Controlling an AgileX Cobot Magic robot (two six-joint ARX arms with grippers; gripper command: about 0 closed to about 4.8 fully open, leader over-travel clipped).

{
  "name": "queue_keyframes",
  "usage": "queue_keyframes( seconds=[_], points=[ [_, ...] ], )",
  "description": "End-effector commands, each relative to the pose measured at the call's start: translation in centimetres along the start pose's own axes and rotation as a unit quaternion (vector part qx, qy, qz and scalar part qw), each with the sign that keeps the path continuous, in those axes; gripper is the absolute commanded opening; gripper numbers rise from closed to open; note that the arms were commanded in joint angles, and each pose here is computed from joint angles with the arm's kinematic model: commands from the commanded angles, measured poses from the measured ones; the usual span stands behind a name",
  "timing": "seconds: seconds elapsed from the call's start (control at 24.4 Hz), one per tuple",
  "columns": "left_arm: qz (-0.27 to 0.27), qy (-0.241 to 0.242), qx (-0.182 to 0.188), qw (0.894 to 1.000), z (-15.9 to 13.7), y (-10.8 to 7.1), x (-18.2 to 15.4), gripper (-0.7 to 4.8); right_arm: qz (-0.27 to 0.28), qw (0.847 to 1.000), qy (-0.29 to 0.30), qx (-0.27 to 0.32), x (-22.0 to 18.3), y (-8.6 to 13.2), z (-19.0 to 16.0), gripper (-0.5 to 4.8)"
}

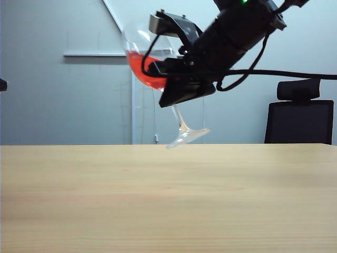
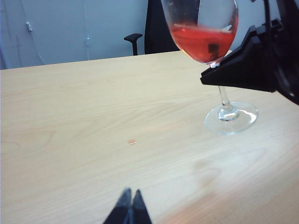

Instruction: Gently pick up the goblet, rotate it counterclockwise for two full turns (viewing from above), and then place it back on the table.

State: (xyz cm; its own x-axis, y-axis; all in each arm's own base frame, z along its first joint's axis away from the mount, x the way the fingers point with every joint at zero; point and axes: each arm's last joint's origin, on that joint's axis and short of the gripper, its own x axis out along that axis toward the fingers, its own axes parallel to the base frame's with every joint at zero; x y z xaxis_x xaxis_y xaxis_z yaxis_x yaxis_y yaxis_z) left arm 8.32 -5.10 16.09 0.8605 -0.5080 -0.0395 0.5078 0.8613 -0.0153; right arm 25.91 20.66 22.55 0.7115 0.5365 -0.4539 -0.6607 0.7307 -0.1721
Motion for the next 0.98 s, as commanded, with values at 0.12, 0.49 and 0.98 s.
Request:
queue_keyframes(
  seconds=[0.12, 0.49, 0.98],
  points=[
    [0.0, -0.007, 0.001, 1.0, 0.2, 0.0, 0.0, -0.05, 0.035, 0.993, -0.111, -0.01, -2.4, 0.2, 1.9, -0.05],
    [0.0, -0.007, 0.0, 1.0, 0.2, 0.0, 0.0, -0.05, 0.037, 0.94, -0.33, 0.078, -7.9, 0.6, -0.5, -0.05],
    [0.0, -0.007, 0.0, 1.0, 0.2, 0.0, 0.0, -0.05, -0.011, 0.927, -0.22, 0.304, -6.0, -1.8, -5.8, -0.05]
  ],
)
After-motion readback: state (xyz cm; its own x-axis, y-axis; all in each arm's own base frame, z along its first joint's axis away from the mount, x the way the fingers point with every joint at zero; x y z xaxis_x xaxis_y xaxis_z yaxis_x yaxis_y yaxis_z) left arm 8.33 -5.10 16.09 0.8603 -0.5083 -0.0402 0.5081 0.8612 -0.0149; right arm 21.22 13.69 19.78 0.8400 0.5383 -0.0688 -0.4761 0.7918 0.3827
